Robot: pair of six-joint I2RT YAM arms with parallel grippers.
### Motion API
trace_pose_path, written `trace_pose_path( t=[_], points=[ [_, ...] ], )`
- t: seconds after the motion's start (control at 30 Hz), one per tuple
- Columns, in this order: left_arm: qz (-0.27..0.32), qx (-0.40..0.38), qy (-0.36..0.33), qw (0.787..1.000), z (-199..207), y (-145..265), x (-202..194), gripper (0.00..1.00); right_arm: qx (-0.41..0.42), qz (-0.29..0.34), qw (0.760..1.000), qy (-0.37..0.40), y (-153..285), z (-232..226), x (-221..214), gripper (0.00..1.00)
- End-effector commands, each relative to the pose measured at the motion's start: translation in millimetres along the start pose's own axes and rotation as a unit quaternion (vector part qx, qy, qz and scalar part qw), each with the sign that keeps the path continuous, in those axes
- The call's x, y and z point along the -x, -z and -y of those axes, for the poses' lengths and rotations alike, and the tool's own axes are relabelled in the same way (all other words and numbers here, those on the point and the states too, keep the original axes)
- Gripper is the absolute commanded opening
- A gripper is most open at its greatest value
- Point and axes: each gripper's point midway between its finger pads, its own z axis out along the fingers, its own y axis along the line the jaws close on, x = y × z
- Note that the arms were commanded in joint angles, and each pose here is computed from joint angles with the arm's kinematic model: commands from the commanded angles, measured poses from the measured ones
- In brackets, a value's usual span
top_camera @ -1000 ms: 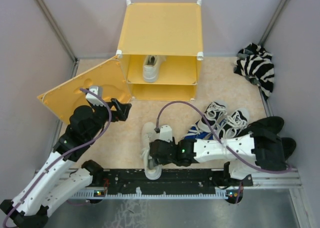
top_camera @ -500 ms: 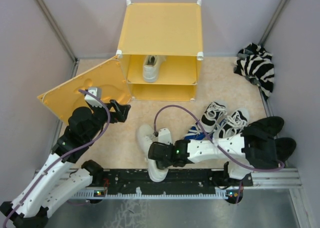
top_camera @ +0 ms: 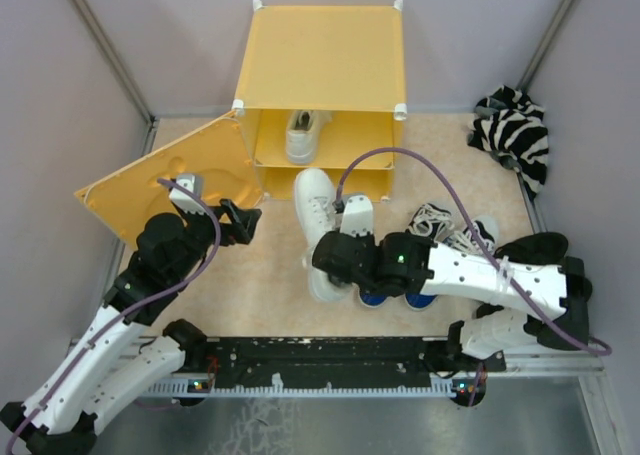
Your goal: Place and organize the shoes in the shoe cabinet
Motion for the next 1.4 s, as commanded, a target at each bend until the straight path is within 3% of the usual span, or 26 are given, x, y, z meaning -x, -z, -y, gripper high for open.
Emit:
trace_pose_path(
  t=[0.0, 0.3, 0.67, 1.2, 1.37],
  points=[
    [0.019, -0.007, -0.006, 1.000, 4, 9, 16, 0.99, -0.072, 0.074, 0.994, -0.022, -1, 45, 48, 0.00],
    [0.029, -0.006, -0.011, 0.999, 3, 15, 23, 0.99, -0.091, 0.157, 0.982, -0.044, -12, 75, 115, 0.00],
    [0.025, -0.009, -0.018, 0.999, 5, 9, 22, 0.99, -0.099, 0.215, 0.969, -0.073, -46, 98, 192, 0.00],
    [0.021, -0.009, -0.030, 0.999, 5, 8, 21, 0.99, -0.097, 0.250, 0.956, -0.122, -89, 103, 259, 0.00],
    [0.021, -0.005, -0.032, 0.999, 3, 9, 21, 0.99, -0.101, 0.241, 0.957, -0.128, -107, 107, 258, 0.21]
  ],
)
